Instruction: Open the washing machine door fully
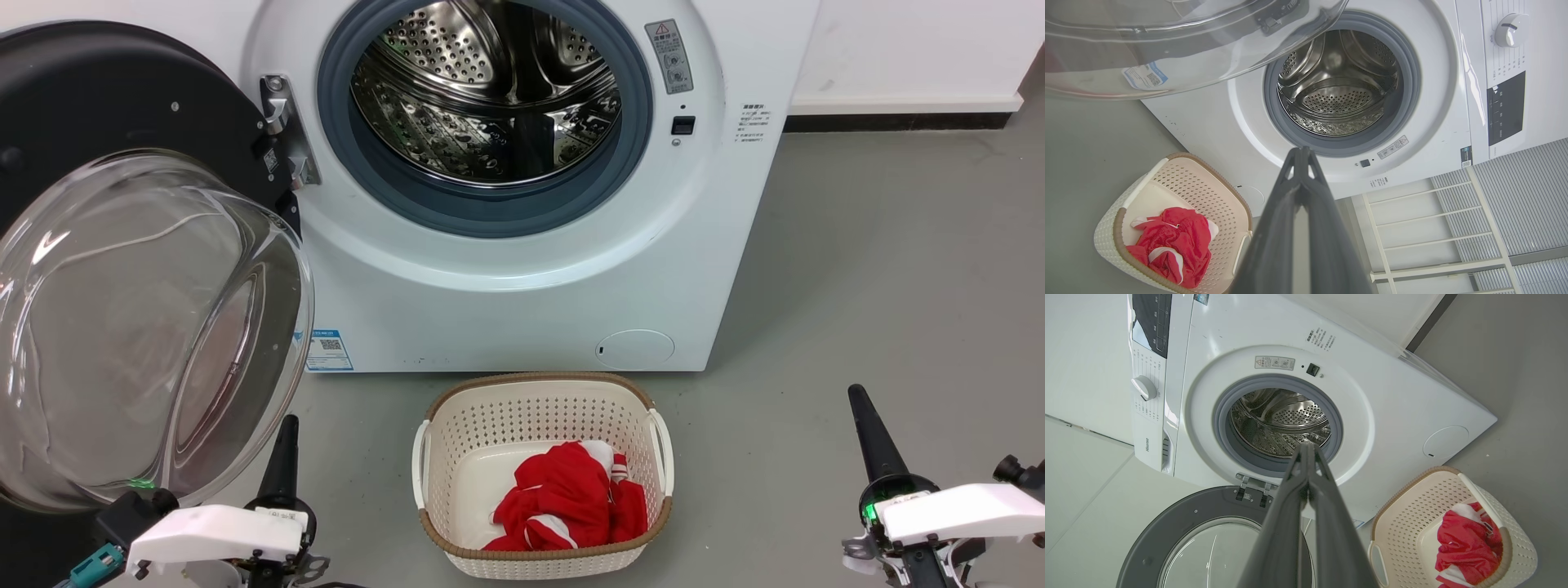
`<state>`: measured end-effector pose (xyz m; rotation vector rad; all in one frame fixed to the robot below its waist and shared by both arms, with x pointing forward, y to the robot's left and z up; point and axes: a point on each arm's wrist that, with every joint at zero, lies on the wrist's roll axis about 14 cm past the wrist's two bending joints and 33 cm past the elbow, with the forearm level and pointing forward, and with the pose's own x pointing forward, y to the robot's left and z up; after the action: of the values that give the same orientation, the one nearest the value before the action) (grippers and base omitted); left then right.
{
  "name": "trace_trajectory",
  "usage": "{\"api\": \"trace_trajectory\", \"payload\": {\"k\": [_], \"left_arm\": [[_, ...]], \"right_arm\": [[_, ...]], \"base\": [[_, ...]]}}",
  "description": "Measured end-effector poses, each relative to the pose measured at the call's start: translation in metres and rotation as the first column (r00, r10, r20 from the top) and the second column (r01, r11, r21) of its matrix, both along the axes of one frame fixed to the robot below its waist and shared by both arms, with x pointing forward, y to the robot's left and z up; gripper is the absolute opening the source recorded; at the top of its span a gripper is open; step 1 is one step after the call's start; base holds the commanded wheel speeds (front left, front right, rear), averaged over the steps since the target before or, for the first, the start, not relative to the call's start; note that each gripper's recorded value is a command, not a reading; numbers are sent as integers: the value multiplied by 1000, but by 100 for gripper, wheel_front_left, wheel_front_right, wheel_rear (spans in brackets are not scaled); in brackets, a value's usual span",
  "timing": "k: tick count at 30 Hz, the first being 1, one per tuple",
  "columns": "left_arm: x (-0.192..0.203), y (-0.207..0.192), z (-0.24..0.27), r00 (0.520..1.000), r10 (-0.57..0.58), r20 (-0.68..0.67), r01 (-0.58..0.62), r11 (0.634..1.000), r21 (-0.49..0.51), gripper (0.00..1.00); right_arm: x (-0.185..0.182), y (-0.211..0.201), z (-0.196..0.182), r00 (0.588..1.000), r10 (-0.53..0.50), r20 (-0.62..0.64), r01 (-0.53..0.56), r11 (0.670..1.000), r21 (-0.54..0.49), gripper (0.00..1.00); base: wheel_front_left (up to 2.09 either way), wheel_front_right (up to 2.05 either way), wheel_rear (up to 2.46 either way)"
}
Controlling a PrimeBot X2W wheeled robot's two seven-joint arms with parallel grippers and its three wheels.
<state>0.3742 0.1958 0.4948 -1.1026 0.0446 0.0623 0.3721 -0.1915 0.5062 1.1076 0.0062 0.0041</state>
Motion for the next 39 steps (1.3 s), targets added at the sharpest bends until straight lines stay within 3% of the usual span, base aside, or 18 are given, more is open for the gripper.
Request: {"api": "trace_trajectory", "payload": {"k": [18,39], "left_arm": [[5,0,3,1000,-4,16,7,985,-174,0],[10,3,6,999,0,43,16,934,-357,0]], "right_arm": [[5,-4,-2,1000,-6,-11,7,985,170,0],[11,-7,-3,1000,-6,-15,11,937,350,0]], "base": [[0,0,0],[0,0,0]]}}
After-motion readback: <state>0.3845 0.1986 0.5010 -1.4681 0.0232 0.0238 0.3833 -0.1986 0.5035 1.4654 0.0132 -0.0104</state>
